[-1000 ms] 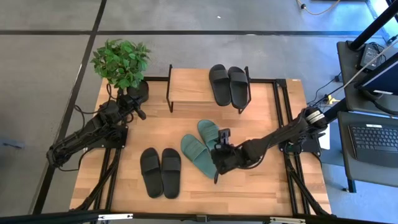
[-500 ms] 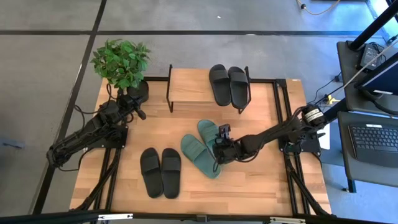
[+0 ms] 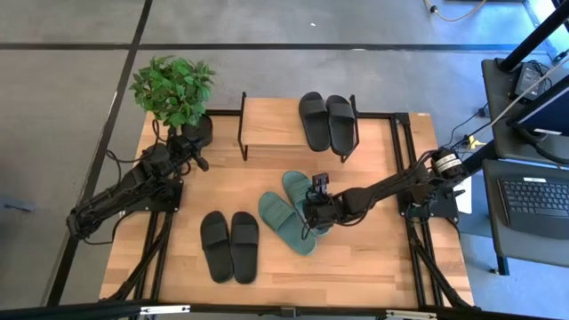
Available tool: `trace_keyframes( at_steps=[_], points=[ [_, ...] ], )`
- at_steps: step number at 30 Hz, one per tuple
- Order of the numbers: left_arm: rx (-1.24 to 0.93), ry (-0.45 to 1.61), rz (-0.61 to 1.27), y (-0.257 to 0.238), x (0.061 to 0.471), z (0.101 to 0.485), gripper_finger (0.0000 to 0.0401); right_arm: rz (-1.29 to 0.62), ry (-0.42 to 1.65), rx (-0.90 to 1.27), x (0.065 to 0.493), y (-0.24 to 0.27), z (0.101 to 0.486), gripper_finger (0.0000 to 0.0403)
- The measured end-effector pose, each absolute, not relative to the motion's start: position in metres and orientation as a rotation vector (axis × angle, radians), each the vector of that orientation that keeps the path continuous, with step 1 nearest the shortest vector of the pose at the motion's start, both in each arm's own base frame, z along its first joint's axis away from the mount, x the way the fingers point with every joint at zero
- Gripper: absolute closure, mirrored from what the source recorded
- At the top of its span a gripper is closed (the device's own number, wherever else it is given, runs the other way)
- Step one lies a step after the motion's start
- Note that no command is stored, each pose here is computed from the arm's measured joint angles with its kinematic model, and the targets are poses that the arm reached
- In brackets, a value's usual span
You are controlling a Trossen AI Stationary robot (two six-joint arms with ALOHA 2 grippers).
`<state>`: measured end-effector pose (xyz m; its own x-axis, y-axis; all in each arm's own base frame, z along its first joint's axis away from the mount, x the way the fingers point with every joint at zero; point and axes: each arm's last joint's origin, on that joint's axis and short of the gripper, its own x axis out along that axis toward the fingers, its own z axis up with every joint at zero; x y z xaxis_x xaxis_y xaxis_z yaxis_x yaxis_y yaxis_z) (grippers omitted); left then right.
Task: Pick and place slides into the shelf
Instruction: Put the green slide under the shelf
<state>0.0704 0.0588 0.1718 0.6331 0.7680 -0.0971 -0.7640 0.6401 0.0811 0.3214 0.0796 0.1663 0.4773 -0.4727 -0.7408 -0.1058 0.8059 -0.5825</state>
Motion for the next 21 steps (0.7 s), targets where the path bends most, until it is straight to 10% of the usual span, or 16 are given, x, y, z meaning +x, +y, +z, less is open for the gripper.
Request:
trace_keyframes(
  at_steps=[21],
  points=[
    [0.033,0.127,0.876,0.059,0.070,0.172,0.0401,-0.279,1.086,-0.627,0.337,0.066,0.142,0.0179]
  ],
)
